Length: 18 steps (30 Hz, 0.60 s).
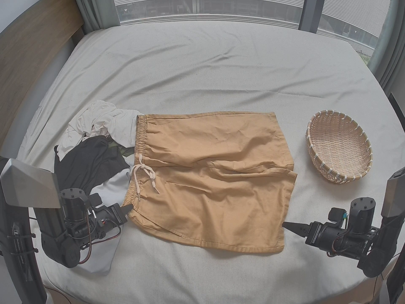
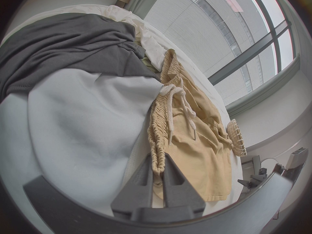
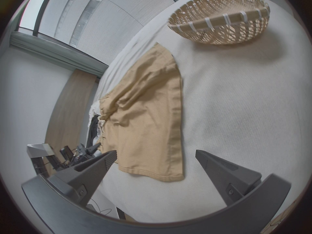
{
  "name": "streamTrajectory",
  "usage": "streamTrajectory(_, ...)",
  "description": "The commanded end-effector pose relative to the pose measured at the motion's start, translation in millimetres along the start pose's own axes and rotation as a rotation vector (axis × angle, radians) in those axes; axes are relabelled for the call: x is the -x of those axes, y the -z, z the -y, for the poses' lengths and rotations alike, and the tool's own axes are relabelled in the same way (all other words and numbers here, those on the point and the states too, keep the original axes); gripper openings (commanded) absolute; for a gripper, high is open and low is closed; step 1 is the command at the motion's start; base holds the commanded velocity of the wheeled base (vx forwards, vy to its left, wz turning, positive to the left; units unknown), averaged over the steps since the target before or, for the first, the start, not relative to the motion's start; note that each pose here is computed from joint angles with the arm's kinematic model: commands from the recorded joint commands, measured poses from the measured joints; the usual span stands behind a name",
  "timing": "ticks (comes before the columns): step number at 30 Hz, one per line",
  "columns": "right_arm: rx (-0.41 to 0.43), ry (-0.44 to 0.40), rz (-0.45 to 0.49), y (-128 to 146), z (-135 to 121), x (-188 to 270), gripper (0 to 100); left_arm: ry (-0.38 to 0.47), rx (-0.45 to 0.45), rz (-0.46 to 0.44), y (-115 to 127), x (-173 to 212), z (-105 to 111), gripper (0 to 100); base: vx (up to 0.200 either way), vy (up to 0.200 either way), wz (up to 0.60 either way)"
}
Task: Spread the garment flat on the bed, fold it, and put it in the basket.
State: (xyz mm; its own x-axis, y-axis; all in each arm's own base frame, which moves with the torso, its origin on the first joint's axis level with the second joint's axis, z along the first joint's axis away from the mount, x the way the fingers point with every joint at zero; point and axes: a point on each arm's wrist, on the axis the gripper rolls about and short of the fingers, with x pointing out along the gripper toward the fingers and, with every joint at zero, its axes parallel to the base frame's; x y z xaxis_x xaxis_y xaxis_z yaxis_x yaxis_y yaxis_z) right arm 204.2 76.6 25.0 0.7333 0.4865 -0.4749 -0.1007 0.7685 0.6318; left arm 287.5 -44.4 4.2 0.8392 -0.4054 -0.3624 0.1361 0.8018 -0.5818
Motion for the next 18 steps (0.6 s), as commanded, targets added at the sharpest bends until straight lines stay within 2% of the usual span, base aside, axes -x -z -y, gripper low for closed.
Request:
streamTrajectory(1,-0.009,0.066,-0.093,18,11,-9,100,0.007,-0.004,0.008,-2,7,5,0,0.0,0.0,0.0)
streamTrajectory(11,0.012,0.088,-0.181,37,12,-19,100,0.007,-0.01,0.019,-4,6,5,0,0.0,0.0,0.0)
streamTrajectory(18,0.012,0.084,-0.172,37,13,-28,100,0.005,-0.012,0.022,-5,6,4,0,0.0,0.0,0.0)
